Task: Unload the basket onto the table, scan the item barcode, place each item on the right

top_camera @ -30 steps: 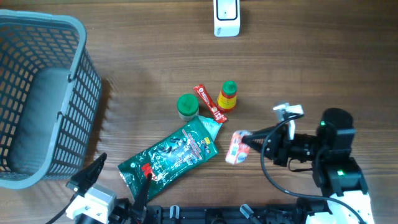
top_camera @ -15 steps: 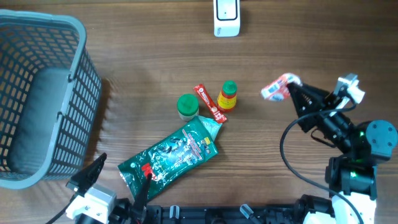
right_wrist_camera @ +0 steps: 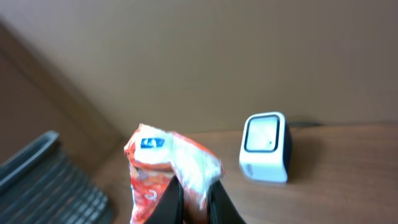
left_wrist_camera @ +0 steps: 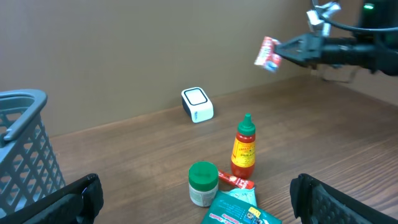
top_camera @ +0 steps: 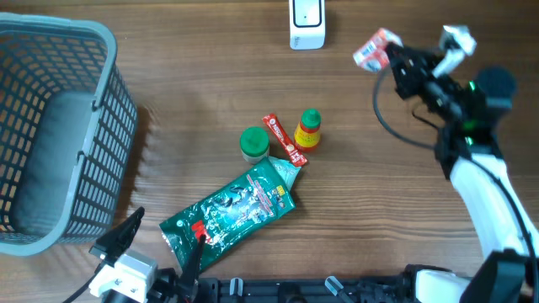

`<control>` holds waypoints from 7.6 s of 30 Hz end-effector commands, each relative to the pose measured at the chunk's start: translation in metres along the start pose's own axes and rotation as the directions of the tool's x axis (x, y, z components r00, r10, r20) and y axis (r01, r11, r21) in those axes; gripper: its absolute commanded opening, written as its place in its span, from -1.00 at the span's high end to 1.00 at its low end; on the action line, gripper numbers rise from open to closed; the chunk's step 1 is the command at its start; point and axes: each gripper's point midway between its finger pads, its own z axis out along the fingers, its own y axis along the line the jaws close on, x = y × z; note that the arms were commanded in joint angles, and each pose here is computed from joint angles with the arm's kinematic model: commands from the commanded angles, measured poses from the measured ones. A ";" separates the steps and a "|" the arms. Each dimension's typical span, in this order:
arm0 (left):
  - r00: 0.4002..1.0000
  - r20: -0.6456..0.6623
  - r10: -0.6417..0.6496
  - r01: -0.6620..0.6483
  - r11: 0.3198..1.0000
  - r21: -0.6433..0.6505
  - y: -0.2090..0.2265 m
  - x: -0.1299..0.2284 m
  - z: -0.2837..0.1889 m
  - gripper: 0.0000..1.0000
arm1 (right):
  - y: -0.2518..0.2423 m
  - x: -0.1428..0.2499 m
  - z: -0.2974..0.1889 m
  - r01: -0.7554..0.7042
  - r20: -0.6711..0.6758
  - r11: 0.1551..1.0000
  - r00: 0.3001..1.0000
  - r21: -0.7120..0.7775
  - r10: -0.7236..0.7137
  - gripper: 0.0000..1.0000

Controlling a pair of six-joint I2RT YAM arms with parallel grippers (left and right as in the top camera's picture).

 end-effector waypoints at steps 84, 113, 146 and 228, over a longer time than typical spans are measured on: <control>1.000 0.008 -0.005 0.005 1.000 0.009 -0.002 -0.001 -0.001 -1.00 | -0.175 -0.118 0.057 0.673 -0.615 -0.001 0.676 0.740 -0.406 0.91; 1.000 0.008 -0.005 0.005 1.000 0.009 -0.002 -0.001 -0.001 -1.00 | -0.345 0.019 -0.342 -0.095 0.196 -0.218 0.838 0.971 0.510 -1.00; 1.000 0.008 -0.005 0.005 1.000 0.009 -0.002 -0.001 -0.001 -1.00 | -0.001 0.096 -0.081 -0.331 -0.161 0.289 0.363 0.898 0.918 -0.99; 1.000 0.008 -0.005 0.005 1.000 0.009 -0.002 -0.001 -0.001 -1.00 | 0.040 0.210 -0.086 -0.629 0.471 -0.347 0.035 0.695 0.881 -0.99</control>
